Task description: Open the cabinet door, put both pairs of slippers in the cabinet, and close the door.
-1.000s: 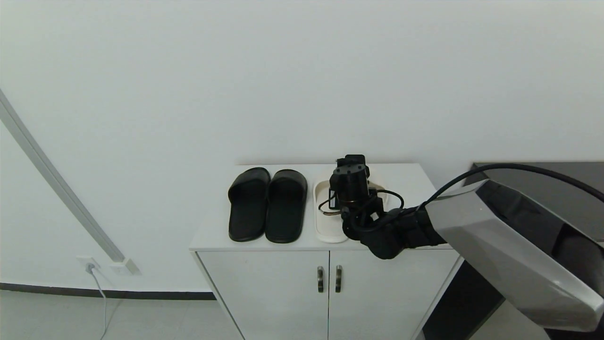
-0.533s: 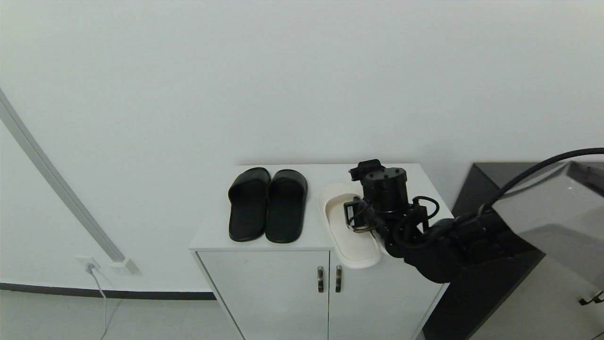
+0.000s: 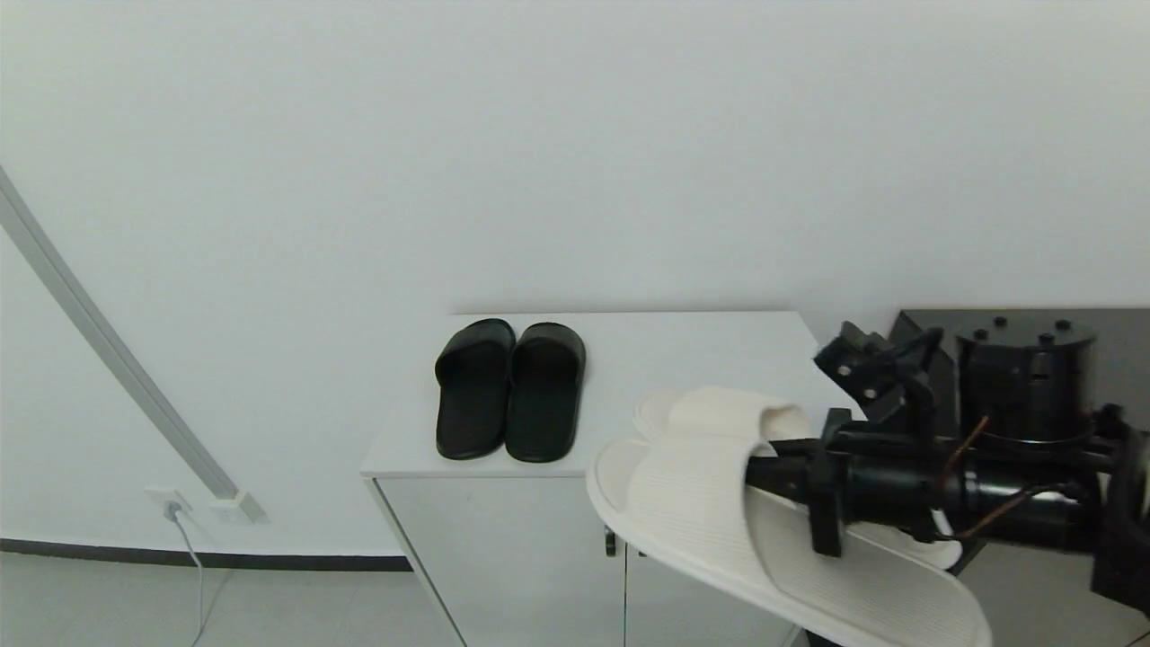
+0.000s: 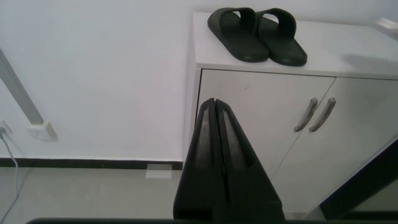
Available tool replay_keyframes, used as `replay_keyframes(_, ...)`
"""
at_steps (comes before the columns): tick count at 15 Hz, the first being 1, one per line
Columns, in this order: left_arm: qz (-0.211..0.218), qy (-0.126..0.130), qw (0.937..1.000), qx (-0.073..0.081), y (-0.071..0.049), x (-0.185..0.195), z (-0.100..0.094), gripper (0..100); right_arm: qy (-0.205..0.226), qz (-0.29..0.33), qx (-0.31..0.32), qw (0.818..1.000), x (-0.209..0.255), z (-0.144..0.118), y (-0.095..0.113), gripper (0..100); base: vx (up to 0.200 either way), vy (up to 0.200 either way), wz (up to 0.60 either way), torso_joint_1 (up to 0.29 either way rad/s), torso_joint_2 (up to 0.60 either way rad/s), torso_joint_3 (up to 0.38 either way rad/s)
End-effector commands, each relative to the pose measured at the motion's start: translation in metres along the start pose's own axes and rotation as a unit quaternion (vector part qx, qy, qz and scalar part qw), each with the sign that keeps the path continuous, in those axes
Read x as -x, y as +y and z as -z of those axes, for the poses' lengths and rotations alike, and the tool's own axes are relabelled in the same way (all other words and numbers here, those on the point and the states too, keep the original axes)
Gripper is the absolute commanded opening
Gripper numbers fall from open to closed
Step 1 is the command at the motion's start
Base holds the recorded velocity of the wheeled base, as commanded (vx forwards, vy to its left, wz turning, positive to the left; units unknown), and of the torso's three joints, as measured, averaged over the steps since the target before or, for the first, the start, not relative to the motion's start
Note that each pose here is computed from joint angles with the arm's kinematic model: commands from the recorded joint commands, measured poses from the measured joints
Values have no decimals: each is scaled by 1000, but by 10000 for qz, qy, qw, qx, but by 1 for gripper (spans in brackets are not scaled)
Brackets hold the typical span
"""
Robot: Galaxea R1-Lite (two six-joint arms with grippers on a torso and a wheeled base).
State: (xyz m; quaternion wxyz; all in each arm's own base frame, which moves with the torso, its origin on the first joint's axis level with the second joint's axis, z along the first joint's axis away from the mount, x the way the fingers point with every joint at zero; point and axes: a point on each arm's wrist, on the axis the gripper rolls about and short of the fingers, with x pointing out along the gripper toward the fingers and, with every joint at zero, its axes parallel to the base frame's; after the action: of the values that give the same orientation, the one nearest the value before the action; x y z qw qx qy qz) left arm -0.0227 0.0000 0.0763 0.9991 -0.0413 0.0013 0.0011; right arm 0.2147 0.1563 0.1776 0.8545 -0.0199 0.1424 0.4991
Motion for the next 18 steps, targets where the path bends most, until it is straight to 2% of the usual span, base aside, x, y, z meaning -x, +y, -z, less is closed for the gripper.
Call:
replay_keyframes(1, -4, -7, 10000, 1, 0, 0, 0, 0, 17, -407, 281, 9988, 45, 4, 3, 0, 0, 0, 0, 0, 0, 0)
replay_keyframes(3, -4, -7, 10000, 1, 0, 0, 0, 0, 154, -572, 491, 9970, 45, 8, 4, 0, 0, 0, 0, 0, 0, 0)
replay_keyframes(10, 3, -6, 10000, 1, 0, 0, 0, 0, 205, -681, 521, 9961, 42, 12, 8, 0, 0, 0, 0, 0, 0, 0)
replay_keyframes(13, 3, -6, 10000, 1, 0, 0, 0, 0, 233, -720, 514, 9958, 40, 13, 9, 0, -200, 0, 0, 9, 7, -1)
replay_keyframes(18, 3, -6, 10000, 9, 0, 0, 0, 0, 252, -730, 504, 9957, 40, 14, 9, 0, 0, 0, 0, 0, 0, 0)
